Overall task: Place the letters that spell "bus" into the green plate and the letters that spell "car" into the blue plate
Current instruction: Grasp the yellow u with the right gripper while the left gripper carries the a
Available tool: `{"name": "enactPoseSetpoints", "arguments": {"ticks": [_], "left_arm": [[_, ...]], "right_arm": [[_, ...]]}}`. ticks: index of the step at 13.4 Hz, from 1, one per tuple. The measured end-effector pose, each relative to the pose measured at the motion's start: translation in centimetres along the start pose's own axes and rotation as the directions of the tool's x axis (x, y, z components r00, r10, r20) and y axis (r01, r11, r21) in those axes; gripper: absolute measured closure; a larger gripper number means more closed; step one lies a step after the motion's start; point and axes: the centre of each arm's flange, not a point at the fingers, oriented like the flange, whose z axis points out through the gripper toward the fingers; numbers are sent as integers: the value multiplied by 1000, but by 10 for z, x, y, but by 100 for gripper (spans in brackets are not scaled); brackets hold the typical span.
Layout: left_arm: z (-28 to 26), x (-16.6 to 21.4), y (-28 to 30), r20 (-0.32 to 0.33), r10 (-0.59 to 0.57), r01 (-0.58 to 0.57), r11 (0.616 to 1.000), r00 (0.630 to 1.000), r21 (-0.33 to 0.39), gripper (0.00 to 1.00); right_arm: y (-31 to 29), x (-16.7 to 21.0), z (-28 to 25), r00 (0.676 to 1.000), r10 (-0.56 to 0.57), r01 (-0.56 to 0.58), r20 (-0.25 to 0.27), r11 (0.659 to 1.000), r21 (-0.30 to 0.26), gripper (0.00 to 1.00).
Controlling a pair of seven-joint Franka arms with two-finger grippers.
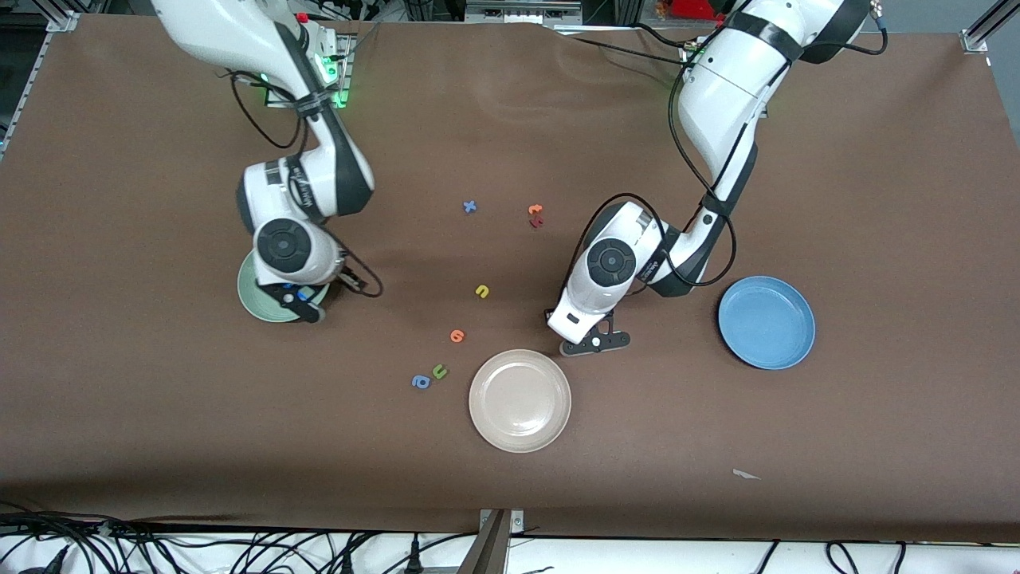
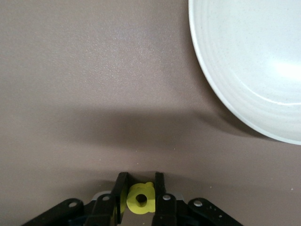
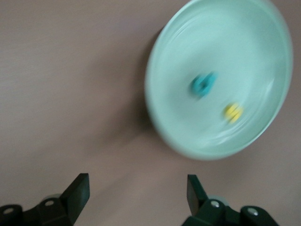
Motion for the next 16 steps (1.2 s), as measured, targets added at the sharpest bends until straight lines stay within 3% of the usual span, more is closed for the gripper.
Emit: {"name": "enactPoseSetpoints", "arguments": {"ticks": [2, 5, 9, 16], "left_arm": [[0, 0, 0, 1, -1, 1, 1000, 1000, 1, 72], [-5, 3, -2, 0, -5, 5, 1000, 1000, 6, 72], [-26, 22, -13, 27, -23, 22, 999, 999, 44, 72], [-98, 100, -127, 133, 102, -116, 988, 986, 98, 72]], "right_arm": [[-35, -27, -7, 991, 114, -119, 63, 990, 73, 11], [-84, -52, 0, 967, 222, -244, 128, 949, 198, 14], [-142, -100, 29, 955, 279, -296, 100, 896, 332, 15], [-162, -135, 63, 966, 246, -257, 76, 913, 318, 24]]}}
